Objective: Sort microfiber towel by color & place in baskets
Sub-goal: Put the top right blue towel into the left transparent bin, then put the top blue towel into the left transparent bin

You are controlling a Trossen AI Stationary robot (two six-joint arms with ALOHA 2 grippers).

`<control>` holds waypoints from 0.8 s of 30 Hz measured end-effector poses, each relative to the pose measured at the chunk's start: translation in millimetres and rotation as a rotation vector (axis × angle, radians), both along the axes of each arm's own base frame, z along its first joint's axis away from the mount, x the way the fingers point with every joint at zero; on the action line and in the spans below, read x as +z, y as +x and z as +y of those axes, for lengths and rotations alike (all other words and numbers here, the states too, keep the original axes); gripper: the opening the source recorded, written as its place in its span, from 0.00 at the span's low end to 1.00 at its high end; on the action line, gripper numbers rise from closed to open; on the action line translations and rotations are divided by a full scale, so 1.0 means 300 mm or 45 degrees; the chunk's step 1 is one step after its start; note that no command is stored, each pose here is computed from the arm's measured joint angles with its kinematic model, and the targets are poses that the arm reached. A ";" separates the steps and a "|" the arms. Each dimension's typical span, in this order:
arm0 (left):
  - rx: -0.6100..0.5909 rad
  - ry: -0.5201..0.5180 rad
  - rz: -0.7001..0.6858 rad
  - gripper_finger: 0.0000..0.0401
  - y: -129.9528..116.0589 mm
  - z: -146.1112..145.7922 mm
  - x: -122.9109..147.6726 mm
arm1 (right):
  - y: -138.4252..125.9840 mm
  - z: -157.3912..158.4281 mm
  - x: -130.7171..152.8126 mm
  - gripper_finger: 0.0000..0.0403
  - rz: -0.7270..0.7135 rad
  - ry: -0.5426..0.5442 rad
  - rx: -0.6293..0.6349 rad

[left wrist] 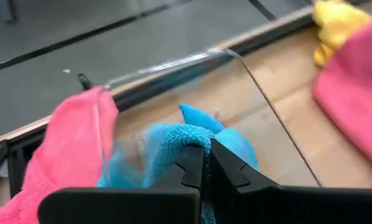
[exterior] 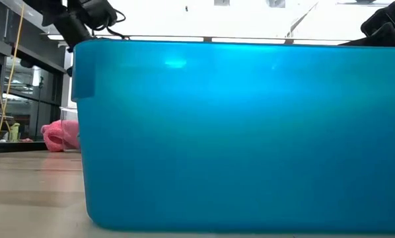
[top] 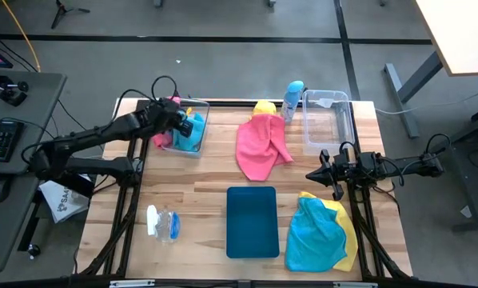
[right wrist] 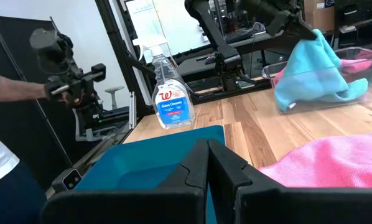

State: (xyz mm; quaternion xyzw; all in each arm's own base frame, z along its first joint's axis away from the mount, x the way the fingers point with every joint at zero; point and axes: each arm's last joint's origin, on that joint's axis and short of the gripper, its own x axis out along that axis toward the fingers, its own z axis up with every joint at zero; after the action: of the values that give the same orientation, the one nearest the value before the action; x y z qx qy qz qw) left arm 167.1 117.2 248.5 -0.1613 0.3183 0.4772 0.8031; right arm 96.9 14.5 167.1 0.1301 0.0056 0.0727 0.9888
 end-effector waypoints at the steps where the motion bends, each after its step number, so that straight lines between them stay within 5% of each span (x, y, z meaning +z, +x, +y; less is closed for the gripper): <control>1: -0.060 -0.022 0.014 0.00 0.004 0.004 -0.001 | 0.000 0.000 0.000 0.00 0.000 0.000 0.000; 6: -0.253 -0.156 0.088 0.07 0.021 0.023 0.018 | 0.000 0.000 0.000 0.00 0.000 0.000 -0.001; 14: -0.351 -0.233 0.204 0.39 0.055 0.033 0.133 | 0.000 0.000 0.000 0.00 0.000 0.000 0.000; 20: -0.175 -0.089 0.255 0.56 0.011 0.061 0.333 | 0.000 0.000 0.000 0.00 0.000 0.000 0.000; 24: 0.035 -0.155 0.202 0.58 -0.044 0.099 0.356 | 0.000 0.000 0.000 0.00 0.000 0.000 0.000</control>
State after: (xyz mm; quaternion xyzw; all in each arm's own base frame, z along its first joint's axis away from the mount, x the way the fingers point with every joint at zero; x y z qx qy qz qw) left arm 153.9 147.0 355.1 -0.1759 0.4071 0.4793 0.7574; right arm 96.9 14.5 167.0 0.1301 0.0058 0.0725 0.9888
